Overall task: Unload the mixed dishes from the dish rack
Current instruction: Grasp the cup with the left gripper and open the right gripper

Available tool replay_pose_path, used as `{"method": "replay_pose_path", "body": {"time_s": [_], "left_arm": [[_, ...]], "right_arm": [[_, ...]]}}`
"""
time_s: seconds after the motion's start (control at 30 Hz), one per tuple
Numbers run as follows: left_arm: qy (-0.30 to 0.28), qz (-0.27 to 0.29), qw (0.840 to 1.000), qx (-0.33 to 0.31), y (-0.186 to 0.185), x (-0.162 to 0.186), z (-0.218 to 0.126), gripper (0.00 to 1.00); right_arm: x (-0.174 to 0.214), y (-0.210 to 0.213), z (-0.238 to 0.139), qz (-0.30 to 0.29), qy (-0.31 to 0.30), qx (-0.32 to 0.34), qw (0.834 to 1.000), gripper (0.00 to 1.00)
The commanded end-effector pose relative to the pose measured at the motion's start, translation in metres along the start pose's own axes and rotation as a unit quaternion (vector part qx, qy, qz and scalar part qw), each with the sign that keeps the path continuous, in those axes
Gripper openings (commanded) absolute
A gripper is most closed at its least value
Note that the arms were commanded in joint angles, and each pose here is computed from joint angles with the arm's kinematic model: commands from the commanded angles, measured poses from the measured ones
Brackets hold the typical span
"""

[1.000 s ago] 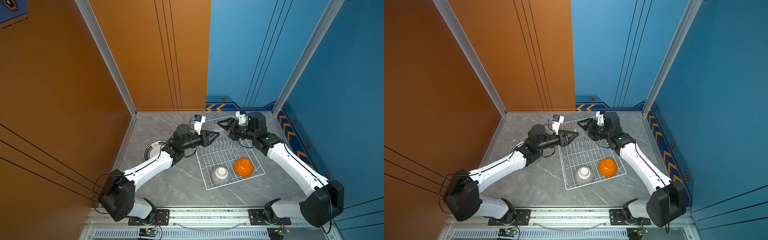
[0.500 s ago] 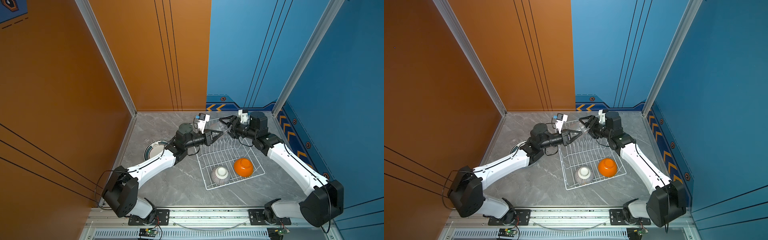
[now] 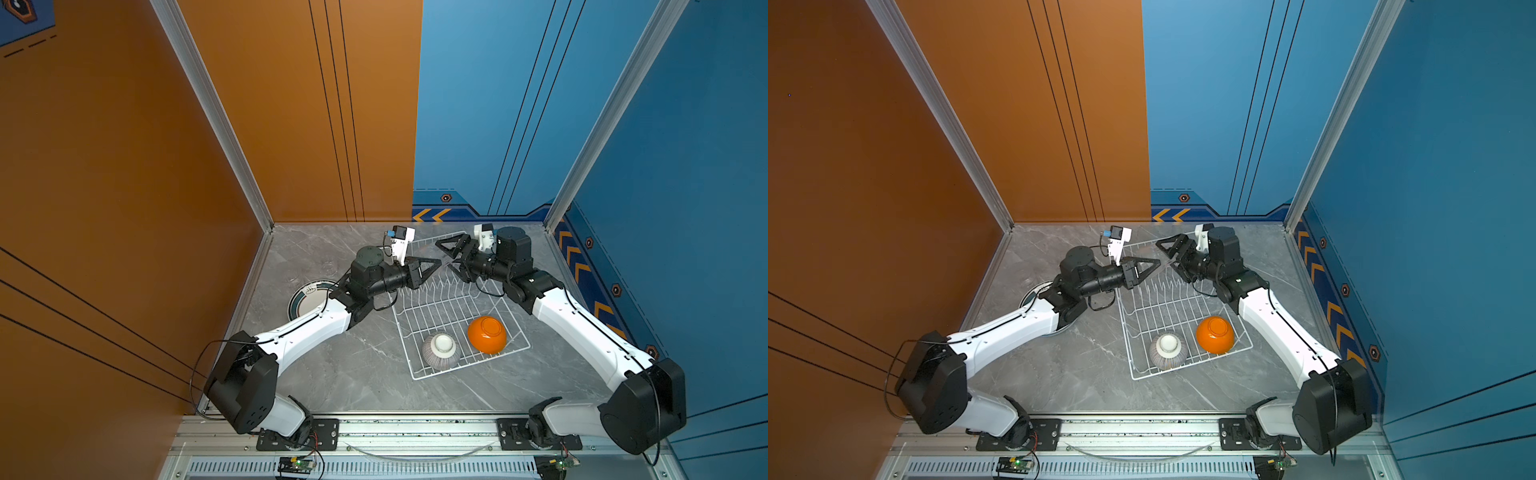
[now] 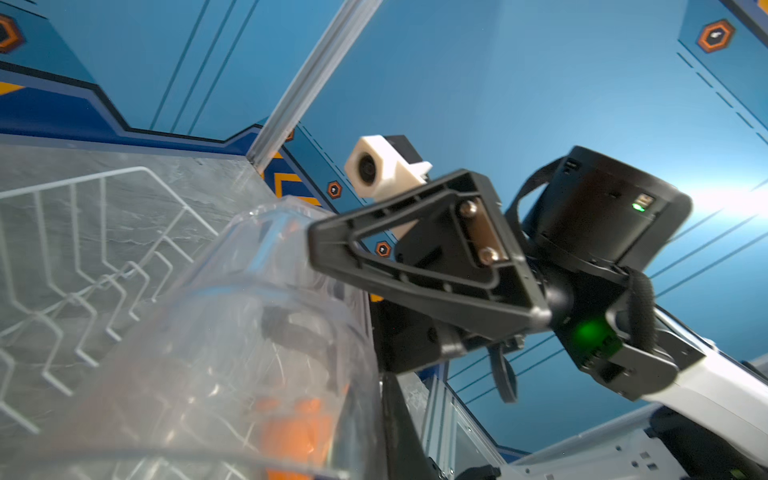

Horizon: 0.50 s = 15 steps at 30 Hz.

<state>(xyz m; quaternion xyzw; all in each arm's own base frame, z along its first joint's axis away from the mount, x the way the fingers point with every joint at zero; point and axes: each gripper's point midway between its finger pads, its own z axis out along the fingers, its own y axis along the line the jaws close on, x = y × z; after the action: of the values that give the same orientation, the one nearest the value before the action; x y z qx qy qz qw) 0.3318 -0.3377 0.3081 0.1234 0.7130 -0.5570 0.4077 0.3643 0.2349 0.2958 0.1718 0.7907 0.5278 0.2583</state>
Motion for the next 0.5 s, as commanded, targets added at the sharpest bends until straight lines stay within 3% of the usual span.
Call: {"method": "replay_pose_path", "body": {"time_s": [0.0, 0.27, 0.47], "left_arm": [[-0.022, -0.001, 0.998, -0.054, 0.021, -0.008, -0.007, 0.00], [-0.014, 0.027, 0.994, -0.101, 0.029, -0.009, -0.018, 0.00], [-0.018, 0.053, 0.977, -0.207, 0.050, -0.029, -0.049, 0.00]], "right_arm": [[0.005, 0.007, -0.006, -0.016, 0.007, -0.015, 1.000, 0.90], [0.002, 0.001, -0.006, -0.011, -0.002, -0.010, 1.000, 1.00], [0.000, -0.017, -0.019, -0.034, -0.018, 0.032, 0.999, 1.00]]}}
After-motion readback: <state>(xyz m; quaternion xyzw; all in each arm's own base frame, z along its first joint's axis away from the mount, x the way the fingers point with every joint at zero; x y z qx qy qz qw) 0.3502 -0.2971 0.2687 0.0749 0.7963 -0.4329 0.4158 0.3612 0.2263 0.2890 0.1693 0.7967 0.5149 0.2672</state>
